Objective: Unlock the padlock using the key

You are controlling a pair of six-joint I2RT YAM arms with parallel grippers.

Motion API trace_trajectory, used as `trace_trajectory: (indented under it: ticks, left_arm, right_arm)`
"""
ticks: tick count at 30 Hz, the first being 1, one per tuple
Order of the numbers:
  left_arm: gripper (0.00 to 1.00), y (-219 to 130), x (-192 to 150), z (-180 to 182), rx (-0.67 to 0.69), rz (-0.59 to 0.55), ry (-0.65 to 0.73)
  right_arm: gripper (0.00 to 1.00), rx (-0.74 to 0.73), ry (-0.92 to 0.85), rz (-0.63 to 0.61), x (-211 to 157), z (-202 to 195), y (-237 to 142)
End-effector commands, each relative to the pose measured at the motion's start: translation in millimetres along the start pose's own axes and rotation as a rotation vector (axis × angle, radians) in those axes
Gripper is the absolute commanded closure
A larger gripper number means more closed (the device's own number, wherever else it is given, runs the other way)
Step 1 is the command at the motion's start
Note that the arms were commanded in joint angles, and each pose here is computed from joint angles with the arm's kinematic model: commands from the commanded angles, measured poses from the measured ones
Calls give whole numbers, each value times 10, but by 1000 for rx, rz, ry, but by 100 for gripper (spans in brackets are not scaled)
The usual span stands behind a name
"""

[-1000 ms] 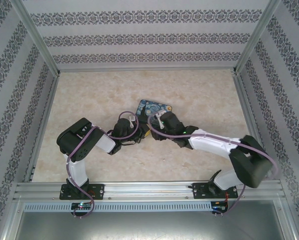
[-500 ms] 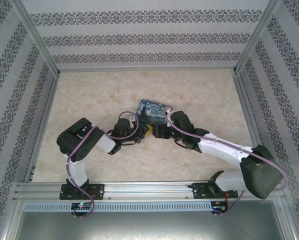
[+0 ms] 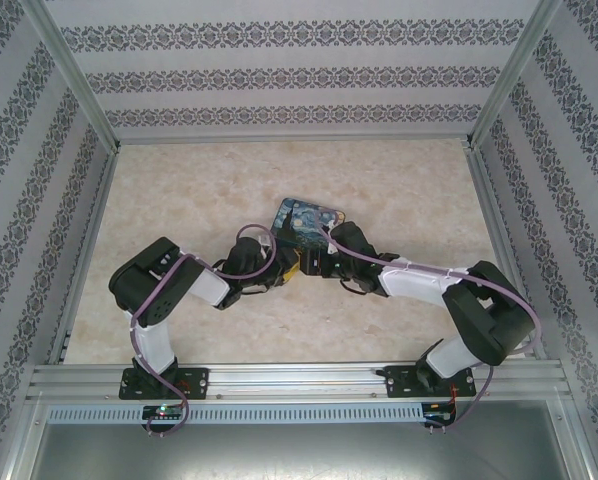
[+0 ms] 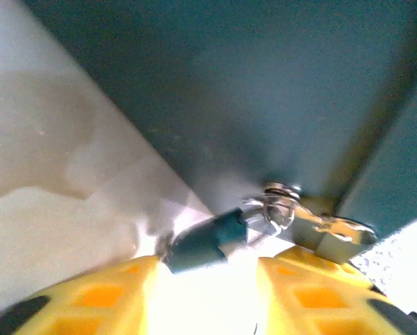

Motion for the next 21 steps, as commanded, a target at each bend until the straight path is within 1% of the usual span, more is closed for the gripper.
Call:
trace_trajectory:
  ticks: [1,6,9,12,15,17,21]
  left_arm:
    - [45,-97,-131,159,85,62,-2]
    - [24,-202,-150,124,89,46,8]
    - [15,-268,-134,53,99,34,31]
    - [8,-354,-106,-56,118,15,77]
    - [2,-469,-57,-201,175,-8,154]
    - [0,-557,-11,-321,215,-27,221]
    - [0,-774,81,-572,292,-81,353]
  right_arm:
    - [41,48,24,-83,236,134,1]
    - [41,48,50,-104,394,116,24]
    - [41,47,67,-115,507,91,46]
    - [41,44,82,-126,625,63,68]
    - [41,54,94,-135,738,45,69]
    - [41,71,86,-135,775,59,41]
    - [41,102,63,-136,729,92,-81]
Point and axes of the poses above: each hand's point on the last joint's axis, 136 mm out from that joint toward the fingers, its own y axis out along the fingers, its own z axis along the line the jaws close on, x = y × z, the point moved 10 cm from there along -y, back along the fingers, and after that the axes turned 13 degrees about y, right-handed, at the moved point
